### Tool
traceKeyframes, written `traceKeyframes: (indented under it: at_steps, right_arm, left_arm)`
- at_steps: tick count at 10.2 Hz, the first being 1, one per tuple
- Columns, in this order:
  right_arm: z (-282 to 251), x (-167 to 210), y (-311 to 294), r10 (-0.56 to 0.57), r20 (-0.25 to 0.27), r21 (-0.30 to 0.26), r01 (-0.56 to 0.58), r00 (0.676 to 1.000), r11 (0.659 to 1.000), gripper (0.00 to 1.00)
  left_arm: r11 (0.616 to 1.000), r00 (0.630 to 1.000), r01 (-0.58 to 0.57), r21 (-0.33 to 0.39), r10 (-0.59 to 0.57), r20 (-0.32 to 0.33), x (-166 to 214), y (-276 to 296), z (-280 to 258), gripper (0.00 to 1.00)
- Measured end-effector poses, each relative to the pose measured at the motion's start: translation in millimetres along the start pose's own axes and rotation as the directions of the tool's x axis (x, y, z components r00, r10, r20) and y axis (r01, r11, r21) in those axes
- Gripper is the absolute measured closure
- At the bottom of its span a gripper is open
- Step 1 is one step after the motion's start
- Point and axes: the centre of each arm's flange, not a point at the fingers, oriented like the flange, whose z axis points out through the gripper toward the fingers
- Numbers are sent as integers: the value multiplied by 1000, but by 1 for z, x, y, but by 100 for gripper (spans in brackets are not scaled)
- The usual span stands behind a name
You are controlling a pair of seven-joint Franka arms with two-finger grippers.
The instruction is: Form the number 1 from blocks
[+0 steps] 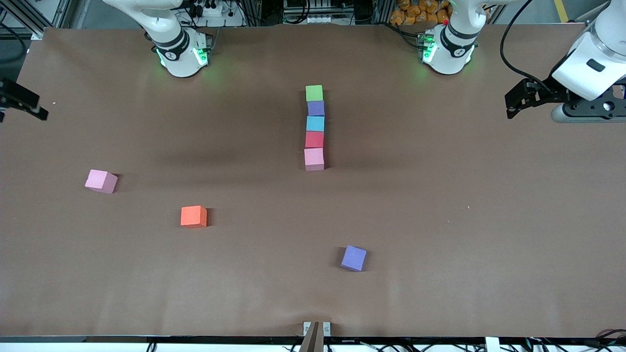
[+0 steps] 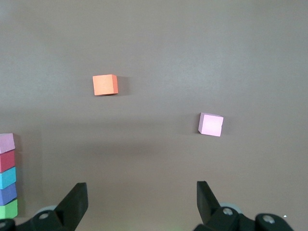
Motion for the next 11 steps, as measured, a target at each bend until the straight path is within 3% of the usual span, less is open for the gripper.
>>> traceKeyframes:
  at_steps: [3, 8, 11]
  right_arm:
    - [12, -4, -10, -24, 86, 10, 23, 996, 1000, 0]
    - [20, 8, -14, -55, 68, 5, 55, 996, 998, 0]
    - [38, 19, -9, -59, 90, -15, 61, 994, 998, 0]
  left_arm:
    - [1000, 1000, 0, -3, 0, -3, 0, 0, -2, 0]
    - [1000, 1000, -1, -11, 1, 0, 0, 1, -1, 0]
    - [1000, 1000, -1, -13, 1, 0, 0, 1, -1, 0]
